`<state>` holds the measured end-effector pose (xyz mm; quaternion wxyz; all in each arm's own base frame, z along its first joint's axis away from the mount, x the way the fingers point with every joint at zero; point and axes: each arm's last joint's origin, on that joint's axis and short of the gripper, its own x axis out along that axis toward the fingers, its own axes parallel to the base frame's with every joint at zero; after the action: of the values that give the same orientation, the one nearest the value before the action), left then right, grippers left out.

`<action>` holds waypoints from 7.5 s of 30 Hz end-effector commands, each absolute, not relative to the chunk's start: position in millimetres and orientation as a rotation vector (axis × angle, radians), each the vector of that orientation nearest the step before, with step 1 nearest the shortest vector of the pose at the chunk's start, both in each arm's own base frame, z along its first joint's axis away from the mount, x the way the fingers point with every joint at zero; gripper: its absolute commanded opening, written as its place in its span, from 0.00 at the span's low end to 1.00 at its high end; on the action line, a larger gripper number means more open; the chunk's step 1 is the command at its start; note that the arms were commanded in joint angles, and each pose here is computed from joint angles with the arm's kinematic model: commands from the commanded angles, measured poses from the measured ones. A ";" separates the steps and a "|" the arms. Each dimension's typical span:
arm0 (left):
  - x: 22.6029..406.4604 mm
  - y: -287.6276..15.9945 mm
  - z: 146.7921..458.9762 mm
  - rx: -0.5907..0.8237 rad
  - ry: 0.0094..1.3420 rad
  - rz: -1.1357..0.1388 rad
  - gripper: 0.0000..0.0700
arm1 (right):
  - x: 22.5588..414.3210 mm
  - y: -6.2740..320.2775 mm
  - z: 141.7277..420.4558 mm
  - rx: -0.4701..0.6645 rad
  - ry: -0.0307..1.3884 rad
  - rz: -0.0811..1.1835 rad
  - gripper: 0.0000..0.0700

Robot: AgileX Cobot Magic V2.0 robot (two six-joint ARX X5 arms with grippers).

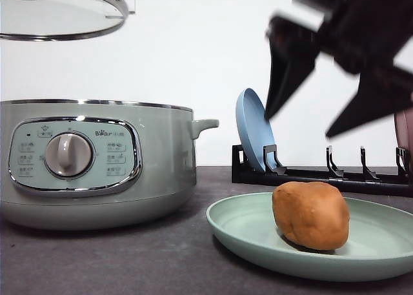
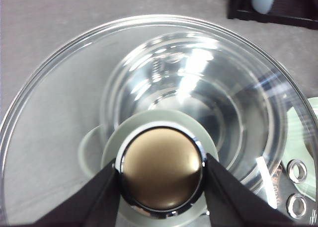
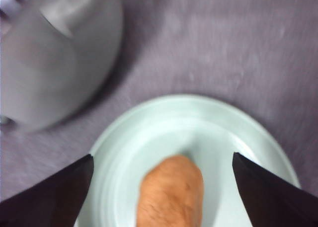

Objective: Transfer potato from steamer to green plate

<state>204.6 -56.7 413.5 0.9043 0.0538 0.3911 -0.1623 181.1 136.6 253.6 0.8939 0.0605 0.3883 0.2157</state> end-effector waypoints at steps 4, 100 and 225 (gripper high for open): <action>217.8 -68.7 416.3 0.113 0.769 -0.372 0.00 | 173.6 132.9 285.4 0.100 0.718 0.483 0.81; 298.0 -133.6 343.8 0.276 0.912 -0.437 0.00 | 127.9 97.5 331.3 0.107 0.579 0.527 0.81; 87.6 2.4 215.3 0.147 -0.046 0.004 0.00 | 119.2 101.7 326.4 0.116 0.703 0.808 0.00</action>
<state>87.5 2.0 216.5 0.9973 0.0707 -0.0173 -0.0015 119.5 100.0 320.7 0.8577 0.0575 0.3465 0.3755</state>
